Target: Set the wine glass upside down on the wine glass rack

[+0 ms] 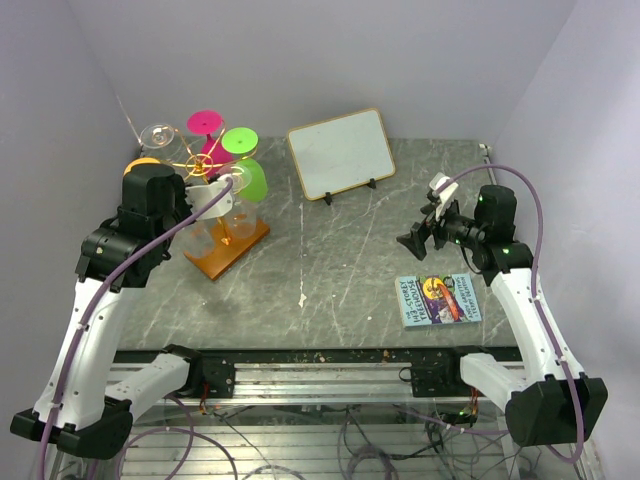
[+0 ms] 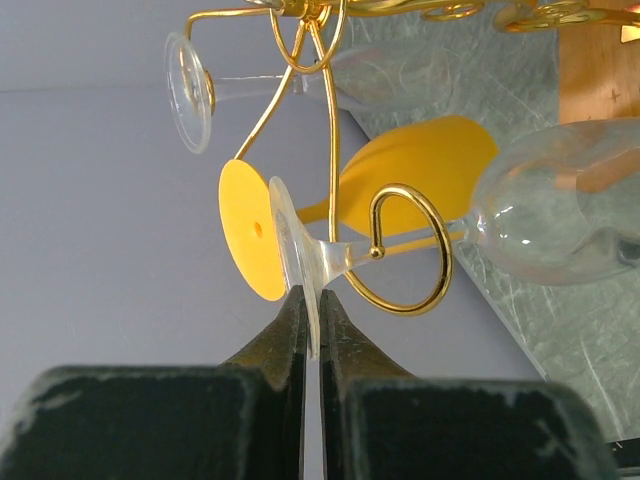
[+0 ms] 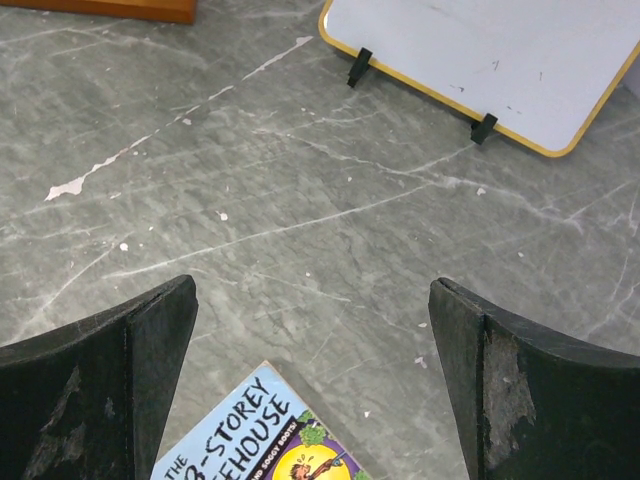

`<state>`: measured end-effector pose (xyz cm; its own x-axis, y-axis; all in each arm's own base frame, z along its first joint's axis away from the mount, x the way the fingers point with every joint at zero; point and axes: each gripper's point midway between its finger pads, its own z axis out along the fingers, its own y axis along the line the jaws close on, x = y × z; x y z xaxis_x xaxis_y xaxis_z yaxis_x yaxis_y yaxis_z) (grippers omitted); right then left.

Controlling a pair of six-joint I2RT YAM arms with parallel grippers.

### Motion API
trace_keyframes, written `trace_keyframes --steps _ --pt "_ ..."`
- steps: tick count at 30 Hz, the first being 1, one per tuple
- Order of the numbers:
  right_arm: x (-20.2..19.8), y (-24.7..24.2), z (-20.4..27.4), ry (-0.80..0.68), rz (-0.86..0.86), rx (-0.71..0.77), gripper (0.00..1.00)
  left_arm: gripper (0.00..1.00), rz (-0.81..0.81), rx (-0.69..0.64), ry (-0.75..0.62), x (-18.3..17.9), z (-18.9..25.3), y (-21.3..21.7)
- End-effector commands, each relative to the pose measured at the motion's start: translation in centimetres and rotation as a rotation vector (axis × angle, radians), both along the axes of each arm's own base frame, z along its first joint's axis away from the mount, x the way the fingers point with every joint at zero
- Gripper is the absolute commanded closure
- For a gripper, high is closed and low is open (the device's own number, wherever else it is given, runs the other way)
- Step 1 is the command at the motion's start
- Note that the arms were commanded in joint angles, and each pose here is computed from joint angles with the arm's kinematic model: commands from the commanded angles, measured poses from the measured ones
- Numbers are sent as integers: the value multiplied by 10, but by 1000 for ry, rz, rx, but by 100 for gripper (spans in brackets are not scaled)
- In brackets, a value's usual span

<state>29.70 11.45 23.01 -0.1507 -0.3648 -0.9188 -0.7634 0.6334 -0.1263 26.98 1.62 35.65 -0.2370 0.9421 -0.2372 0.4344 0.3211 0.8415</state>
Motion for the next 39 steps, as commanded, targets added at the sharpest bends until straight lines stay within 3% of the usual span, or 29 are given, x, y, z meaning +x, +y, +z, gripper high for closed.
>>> trace_keyframes --steps 1,27,39 --pt "2 -2 -2 -3 -4 5 0 93 36 16 -27 -6 8 9" --pt "0 -2 -3 -7 2 2 0 93 -42 -26 12 -22 10 -1" --pt "1 -5 -2 -8 -4 2 0 93 -182 -110 41 -29 9 -27"
